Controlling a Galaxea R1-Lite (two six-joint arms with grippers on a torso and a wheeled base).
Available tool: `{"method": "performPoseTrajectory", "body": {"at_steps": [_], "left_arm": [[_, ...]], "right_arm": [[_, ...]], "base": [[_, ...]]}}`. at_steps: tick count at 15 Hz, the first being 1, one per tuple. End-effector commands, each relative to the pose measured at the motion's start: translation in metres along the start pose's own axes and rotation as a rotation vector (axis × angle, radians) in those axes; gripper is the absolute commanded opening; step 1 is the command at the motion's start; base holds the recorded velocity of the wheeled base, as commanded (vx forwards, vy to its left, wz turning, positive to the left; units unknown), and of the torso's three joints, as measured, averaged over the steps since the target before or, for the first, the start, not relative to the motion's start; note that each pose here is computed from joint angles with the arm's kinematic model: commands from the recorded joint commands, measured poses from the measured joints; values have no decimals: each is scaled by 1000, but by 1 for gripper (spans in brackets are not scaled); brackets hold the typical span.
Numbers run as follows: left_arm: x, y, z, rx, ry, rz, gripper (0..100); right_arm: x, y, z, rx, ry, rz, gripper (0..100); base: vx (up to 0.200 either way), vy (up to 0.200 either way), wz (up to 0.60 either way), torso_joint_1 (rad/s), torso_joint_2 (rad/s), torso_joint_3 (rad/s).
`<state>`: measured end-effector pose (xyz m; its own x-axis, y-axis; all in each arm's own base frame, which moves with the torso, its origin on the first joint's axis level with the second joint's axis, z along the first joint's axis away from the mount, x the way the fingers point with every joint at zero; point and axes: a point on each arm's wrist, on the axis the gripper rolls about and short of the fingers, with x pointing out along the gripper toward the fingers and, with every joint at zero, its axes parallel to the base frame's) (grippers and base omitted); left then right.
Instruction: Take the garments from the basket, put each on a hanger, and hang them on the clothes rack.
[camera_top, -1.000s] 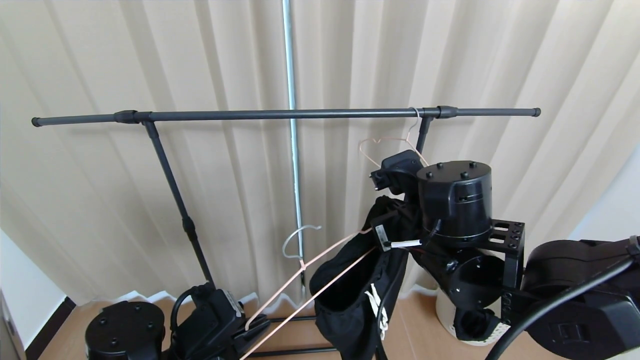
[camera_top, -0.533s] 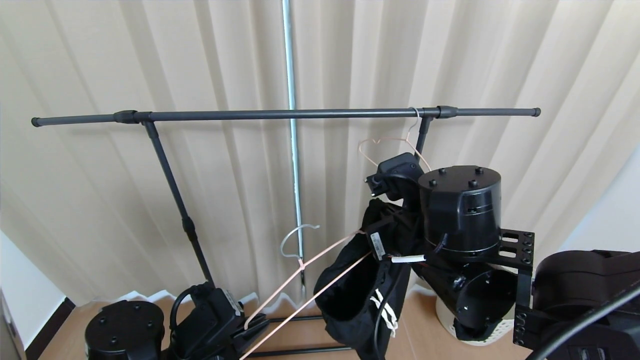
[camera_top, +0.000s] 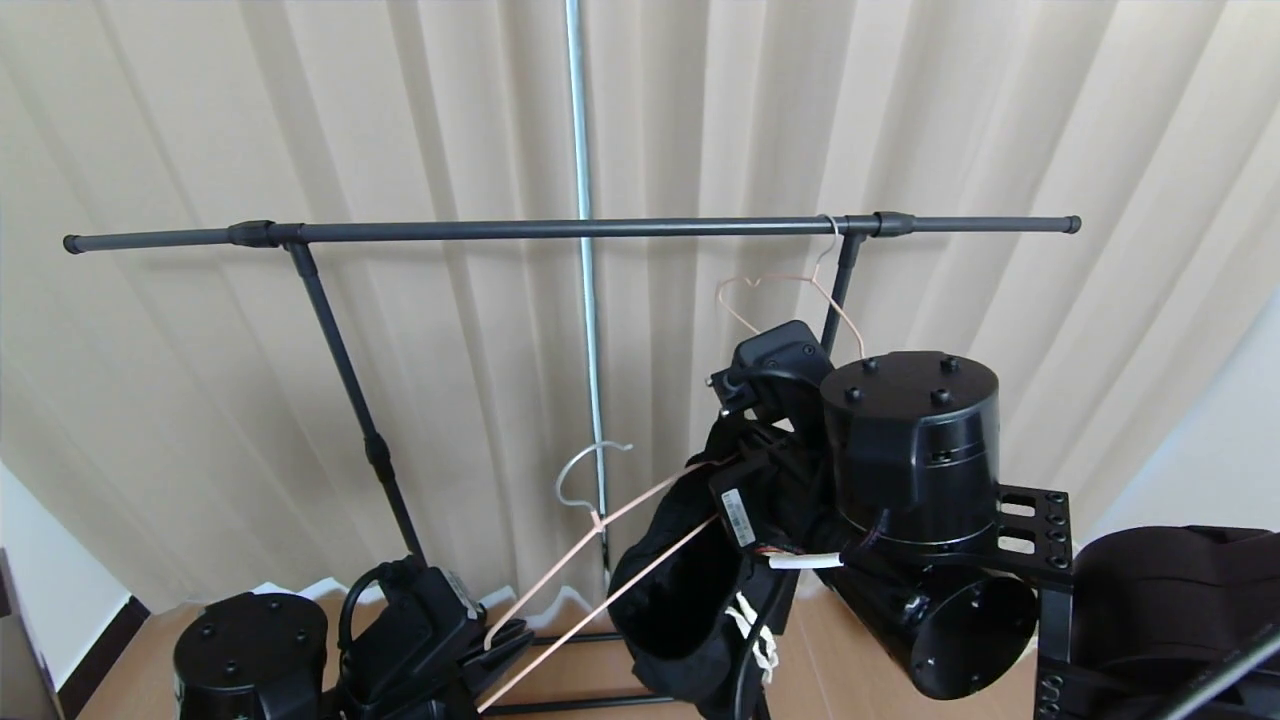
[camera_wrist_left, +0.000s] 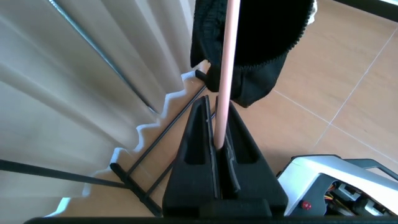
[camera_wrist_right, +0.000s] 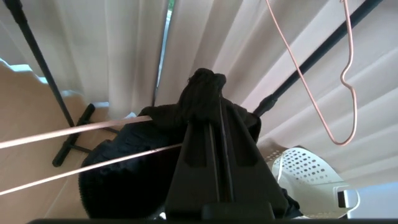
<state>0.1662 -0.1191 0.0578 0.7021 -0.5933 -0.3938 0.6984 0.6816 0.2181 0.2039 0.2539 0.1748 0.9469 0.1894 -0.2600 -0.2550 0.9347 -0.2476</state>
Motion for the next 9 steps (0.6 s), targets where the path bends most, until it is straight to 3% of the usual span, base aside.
{"method": "performPoseTrajectory", "body": {"at_steps": [1,7,9], "left_arm": [[1,0,0,-1,2,1,0],[3,2,-3,-4,16,5,0],[3,2,-3,-5,14,6,0]], "right_arm": [[-5,2,1,0,-9,14,0],[-12,11,5,44,-27,49,0],[-18,21,4,47,-28,81,0]], "base": [[0,0,0,0,0,0],[0,0,0,0,0,0],[0,0,0,0,0,0]]}}
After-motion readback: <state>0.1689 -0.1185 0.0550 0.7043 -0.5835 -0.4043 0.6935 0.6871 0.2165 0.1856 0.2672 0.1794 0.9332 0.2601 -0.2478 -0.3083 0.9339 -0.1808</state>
